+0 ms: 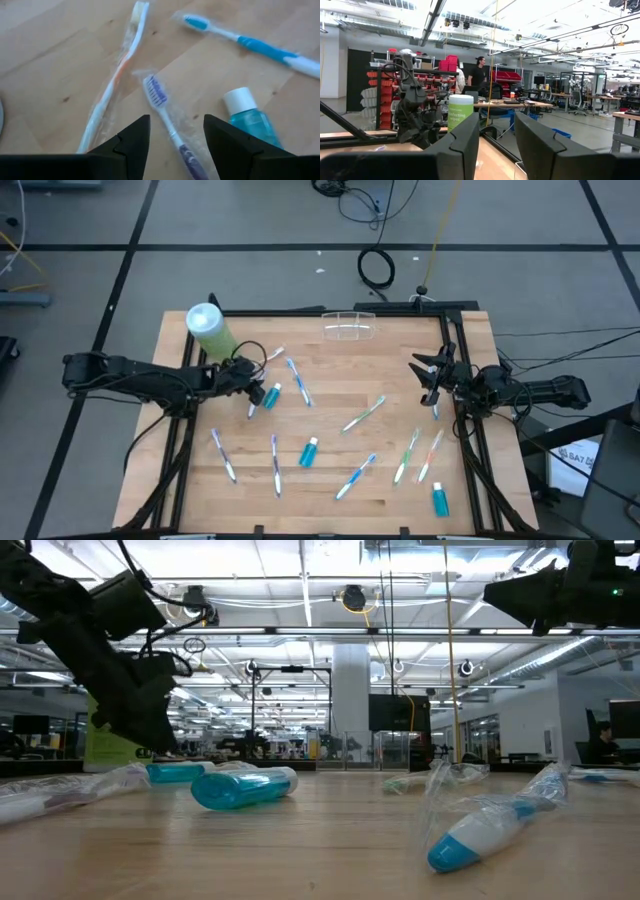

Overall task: Pick & Place toothbrushing station
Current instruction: Put the top left purple toothbrush into the left section of the transparent organizer

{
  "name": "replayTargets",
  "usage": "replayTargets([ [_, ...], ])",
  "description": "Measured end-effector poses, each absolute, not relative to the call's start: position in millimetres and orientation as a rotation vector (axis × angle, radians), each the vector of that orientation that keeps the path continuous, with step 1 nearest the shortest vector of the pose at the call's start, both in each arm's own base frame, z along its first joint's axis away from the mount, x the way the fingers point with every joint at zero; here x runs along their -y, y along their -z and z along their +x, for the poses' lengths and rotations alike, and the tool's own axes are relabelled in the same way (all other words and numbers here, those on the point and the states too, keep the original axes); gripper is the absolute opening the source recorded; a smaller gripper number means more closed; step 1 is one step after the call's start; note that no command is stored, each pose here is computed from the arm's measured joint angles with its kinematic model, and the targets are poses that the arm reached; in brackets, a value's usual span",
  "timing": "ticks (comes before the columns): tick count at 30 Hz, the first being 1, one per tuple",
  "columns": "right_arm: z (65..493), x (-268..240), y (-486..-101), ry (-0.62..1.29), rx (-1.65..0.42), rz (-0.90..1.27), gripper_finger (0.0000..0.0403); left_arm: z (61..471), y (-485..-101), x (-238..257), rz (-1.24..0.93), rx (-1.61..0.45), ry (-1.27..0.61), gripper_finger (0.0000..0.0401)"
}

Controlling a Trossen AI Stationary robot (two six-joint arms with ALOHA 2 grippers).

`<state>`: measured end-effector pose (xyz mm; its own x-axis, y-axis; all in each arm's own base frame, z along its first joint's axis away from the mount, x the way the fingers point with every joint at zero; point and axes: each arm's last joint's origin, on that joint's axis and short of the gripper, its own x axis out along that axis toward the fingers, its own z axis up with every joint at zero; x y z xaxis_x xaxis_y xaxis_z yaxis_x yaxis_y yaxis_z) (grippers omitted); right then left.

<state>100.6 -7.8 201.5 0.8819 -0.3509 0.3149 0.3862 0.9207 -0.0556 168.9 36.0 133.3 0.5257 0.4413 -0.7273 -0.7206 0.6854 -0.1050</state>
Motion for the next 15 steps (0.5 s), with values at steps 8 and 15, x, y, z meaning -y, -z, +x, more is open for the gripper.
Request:
replayTargets([
  [8, 100.6, 7.8, -201.4, 0.384, 0.306, -0.108, 0.0114, 170.4, -123.6, -39.8, -0.456, -0.77, -0.765, 0.0184],
  [15, 100.8, 7.8, -200.9, 0.378, 0.306, -0.076, 0.0114, 171.0, -116.4, -41.7, -0.493, -0.812, -0.771, 0.0173],
])
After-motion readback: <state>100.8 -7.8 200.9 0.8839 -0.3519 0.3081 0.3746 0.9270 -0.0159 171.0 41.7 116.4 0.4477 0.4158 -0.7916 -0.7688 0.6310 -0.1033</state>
